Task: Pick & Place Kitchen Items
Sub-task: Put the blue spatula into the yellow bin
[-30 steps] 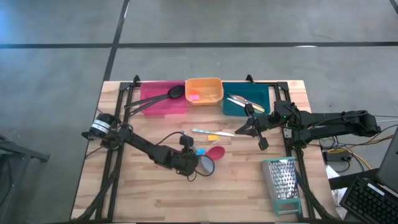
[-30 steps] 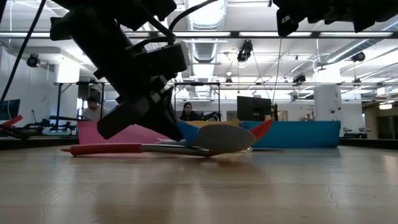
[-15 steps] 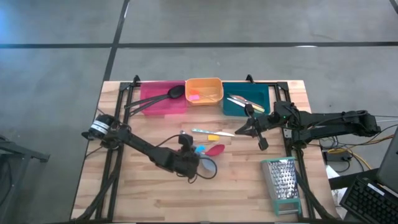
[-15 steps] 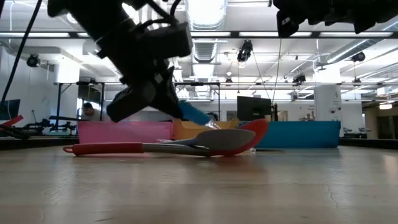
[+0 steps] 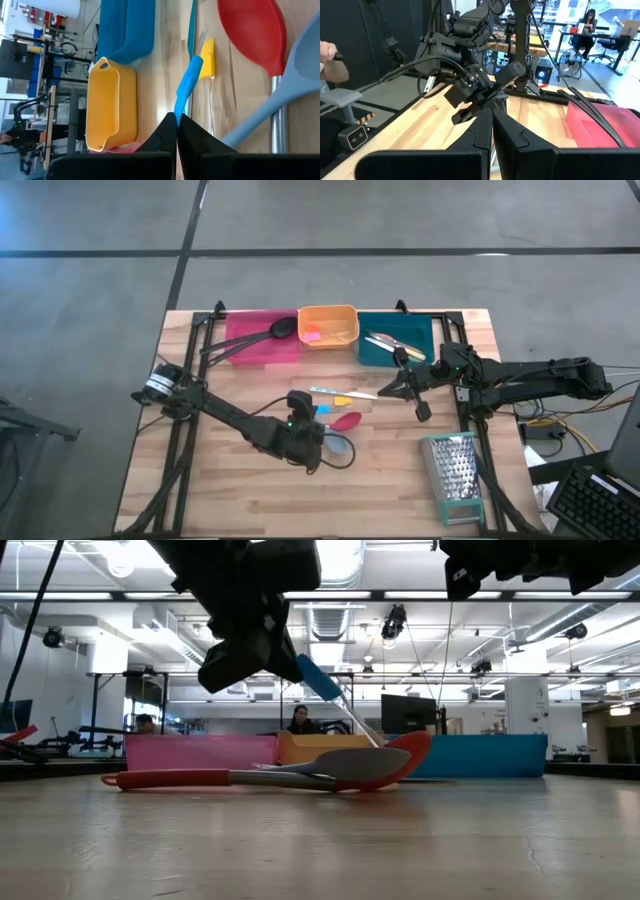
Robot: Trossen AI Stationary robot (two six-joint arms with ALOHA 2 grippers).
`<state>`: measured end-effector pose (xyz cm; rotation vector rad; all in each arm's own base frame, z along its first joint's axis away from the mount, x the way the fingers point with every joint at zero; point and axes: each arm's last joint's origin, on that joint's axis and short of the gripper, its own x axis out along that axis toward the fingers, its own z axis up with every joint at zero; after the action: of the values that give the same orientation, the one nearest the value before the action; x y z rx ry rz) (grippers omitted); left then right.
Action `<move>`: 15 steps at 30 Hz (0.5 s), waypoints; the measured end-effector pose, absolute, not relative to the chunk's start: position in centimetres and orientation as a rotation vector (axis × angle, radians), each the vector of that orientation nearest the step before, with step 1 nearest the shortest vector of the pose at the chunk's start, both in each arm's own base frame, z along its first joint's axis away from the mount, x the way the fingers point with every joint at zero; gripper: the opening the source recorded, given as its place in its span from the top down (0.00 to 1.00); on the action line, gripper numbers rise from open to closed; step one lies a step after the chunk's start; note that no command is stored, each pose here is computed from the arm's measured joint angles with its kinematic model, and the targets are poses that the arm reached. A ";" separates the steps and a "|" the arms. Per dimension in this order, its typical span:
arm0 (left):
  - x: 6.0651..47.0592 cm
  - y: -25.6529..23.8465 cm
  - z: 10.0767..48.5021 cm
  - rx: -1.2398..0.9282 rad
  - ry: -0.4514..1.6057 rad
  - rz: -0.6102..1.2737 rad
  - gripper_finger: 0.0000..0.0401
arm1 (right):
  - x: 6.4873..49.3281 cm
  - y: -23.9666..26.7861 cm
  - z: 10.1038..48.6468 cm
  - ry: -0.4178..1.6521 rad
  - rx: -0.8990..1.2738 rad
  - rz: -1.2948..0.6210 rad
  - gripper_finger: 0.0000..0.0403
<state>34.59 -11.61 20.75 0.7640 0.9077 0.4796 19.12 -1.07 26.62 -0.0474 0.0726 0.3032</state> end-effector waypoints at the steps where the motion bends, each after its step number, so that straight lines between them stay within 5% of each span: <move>1: 34.6 -11.6 20.8 0.768 0.907 0.478 1.00 | 19.1 -1.1 26.6 0.073 -0.047 0.303 0.98; 15: 33.6 -11.2 23.7 0.737 0.850 0.494 1.00 | 19.1 -1.1 26.6 0.075 -0.039 0.303 0.98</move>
<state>33.60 -11.21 23.69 0.7374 0.8501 0.4942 19.12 -1.07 26.62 -0.0392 0.0745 0.3030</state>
